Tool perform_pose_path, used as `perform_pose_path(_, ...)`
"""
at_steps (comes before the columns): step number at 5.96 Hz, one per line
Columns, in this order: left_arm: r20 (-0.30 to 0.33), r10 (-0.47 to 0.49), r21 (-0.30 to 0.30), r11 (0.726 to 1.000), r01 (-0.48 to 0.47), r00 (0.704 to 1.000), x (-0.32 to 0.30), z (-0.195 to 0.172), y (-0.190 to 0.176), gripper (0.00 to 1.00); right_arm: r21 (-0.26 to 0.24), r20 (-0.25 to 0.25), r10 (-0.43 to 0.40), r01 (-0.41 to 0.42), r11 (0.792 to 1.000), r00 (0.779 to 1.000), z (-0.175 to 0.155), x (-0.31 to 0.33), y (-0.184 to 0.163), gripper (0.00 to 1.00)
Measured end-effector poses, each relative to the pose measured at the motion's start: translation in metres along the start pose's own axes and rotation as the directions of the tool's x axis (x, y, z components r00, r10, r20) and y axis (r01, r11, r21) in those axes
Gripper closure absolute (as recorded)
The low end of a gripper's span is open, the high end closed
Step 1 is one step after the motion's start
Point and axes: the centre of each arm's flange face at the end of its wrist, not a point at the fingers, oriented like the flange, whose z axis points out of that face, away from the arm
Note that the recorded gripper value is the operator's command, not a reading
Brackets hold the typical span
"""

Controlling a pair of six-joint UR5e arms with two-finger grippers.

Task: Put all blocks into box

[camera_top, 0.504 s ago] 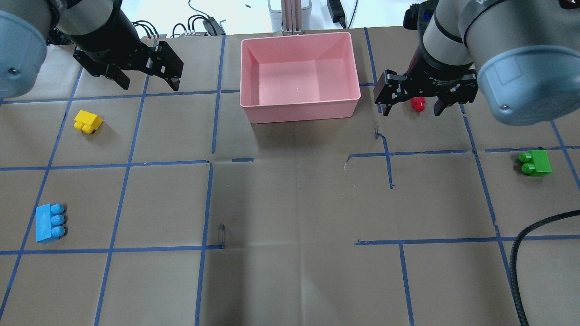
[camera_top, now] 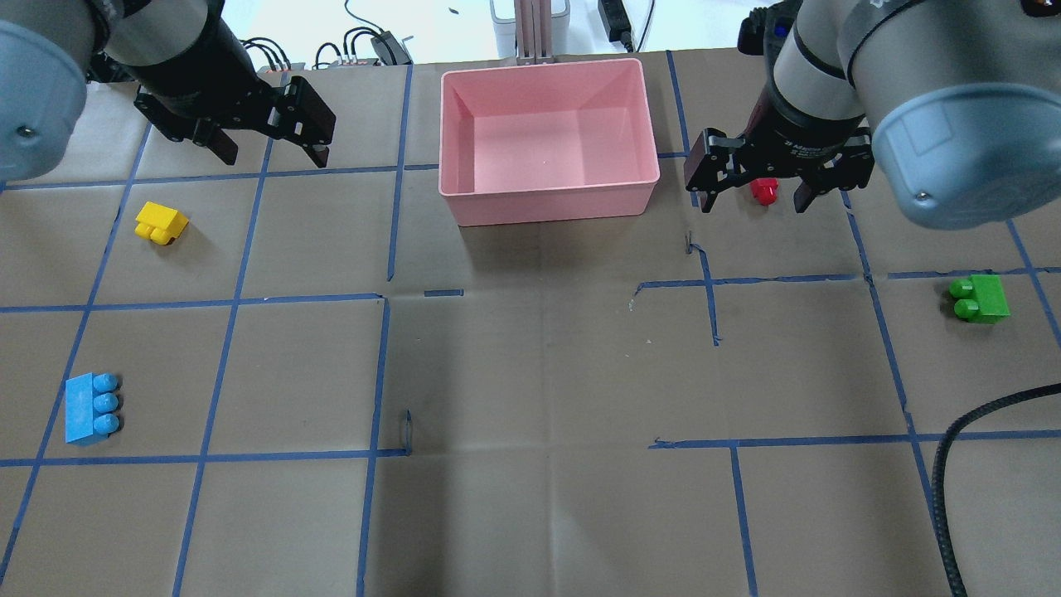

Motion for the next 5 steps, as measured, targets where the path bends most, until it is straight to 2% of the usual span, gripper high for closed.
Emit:
perform_pose_path(3, 0.004, -0.008, 0.013, 1.0, 0.008, 1.0, -0.006, -0.005, -0.001, 0.0, 0.0, -0.002, 0.0, 0.0, 1.0, 1.0, 0.0, 0.0, 0.0, 0.0)
perform_pose_path(5, 0.021, -0.058, 0.038, 0.998, 0.057, 0.998, -0.034, -0.014, -0.002, 0.0, -0.001, 0.002, -0.001, 0.001, 1.0, 1.0, 0.001, 0.0, 0.0, 0.0)
